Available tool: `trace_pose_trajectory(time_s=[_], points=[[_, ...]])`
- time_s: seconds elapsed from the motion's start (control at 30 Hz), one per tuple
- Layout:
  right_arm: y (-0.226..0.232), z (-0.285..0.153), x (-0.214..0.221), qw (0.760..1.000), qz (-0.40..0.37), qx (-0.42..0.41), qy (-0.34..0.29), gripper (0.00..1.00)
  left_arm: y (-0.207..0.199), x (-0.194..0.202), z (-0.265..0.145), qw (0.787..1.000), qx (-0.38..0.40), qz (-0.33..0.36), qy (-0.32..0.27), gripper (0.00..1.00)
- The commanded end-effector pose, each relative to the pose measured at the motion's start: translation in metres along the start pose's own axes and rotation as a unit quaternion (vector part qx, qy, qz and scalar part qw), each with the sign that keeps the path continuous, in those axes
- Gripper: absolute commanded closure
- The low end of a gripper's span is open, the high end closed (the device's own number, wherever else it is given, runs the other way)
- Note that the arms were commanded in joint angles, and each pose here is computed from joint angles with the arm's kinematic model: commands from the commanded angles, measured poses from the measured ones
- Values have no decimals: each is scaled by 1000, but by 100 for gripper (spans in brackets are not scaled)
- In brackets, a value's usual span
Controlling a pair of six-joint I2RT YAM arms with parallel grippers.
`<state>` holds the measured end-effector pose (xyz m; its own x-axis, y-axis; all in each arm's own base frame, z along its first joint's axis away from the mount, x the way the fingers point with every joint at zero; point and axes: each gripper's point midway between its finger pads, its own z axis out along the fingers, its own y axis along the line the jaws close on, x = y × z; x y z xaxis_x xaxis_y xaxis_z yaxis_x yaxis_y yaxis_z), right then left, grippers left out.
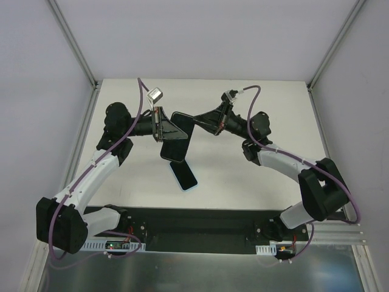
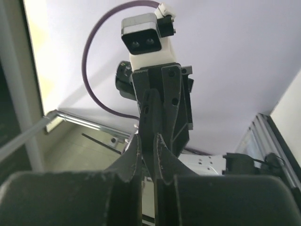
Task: Take the phone out of the phone case
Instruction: Remove the phone case from the phone.
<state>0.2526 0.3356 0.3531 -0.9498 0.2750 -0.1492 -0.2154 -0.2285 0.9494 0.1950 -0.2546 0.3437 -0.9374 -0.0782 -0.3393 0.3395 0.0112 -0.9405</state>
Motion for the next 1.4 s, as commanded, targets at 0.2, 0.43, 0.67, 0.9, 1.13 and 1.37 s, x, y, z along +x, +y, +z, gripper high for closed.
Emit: trace_pose_trajectory(time_s=[0.2,0.43,0.67,0.9,1.13,1.37], points=[[59,6,-3,985,45,-160,-50,99,-65,-3,-5,973,112,202,17,100],[64,13,-6,983,52,-169,-54,99,-93,0,-9,963,151,222,23,100],[66,18,-8,982,56,-174,-54,99,-99,2,-11,961,158,225,22,100],[56,25,-3,982,68,-168,-50,99,-104,2,-12,960,164,224,22,100],[51,31,0,982,78,-165,-49,99,-110,3,-13,959,172,225,19,100],[42,39,3,982,92,-160,-46,99,-120,6,-16,956,181,229,18,100]])
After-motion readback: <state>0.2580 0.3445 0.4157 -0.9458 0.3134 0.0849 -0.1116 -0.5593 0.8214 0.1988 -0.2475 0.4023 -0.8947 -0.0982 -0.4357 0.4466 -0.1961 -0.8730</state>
